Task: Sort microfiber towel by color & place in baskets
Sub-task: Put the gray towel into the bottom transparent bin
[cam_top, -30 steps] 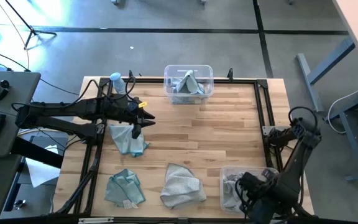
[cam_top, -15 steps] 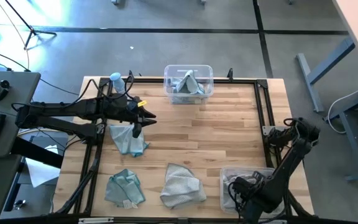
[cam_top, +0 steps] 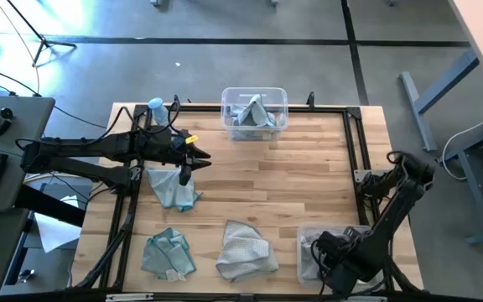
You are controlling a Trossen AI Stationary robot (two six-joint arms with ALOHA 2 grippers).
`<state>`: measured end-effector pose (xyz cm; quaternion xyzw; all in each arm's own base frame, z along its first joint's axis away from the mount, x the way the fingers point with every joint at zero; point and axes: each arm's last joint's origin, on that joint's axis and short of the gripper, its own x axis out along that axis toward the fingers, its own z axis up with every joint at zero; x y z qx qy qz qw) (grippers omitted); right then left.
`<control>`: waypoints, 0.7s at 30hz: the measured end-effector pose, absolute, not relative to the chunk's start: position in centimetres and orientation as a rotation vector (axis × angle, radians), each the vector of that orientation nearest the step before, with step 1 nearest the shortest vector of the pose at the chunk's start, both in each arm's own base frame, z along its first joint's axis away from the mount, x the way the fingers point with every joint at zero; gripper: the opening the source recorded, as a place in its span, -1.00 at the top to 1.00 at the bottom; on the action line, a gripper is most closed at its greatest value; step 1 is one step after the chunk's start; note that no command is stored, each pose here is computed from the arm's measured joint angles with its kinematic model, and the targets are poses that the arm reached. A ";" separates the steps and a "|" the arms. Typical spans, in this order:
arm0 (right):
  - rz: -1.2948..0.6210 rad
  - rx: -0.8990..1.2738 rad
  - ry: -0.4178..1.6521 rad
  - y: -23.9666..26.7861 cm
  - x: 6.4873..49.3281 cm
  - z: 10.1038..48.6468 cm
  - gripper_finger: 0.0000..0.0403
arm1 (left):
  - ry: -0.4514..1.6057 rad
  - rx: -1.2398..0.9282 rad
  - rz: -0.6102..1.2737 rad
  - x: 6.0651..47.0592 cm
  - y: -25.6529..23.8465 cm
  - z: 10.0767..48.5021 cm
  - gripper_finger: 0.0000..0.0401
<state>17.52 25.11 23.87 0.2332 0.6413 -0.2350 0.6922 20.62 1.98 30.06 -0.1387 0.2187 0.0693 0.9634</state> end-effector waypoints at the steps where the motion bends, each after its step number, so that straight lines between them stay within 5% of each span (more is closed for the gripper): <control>1: -0.534 0.533 1.430 24.9 17.4 24.5 0.31 | 0.443 -0.281 0.141 20.6 2.0 30.1 0.43; 13: -0.496 0.658 1.401 24.1 16.8 31.9 0.08 | 0.444 -0.278 0.141 20.6 2.0 30.1 0.43; 17: -0.522 0.664 1.403 23.7 16.5 33.4 0.18 | 0.444 -0.280 0.141 20.6 2.0 30.1 0.43; 21: -0.535 0.669 1.403 23.7 16.4 33.3 0.52 | 0.444 -0.281 0.141 20.6 2.0 30.1 0.43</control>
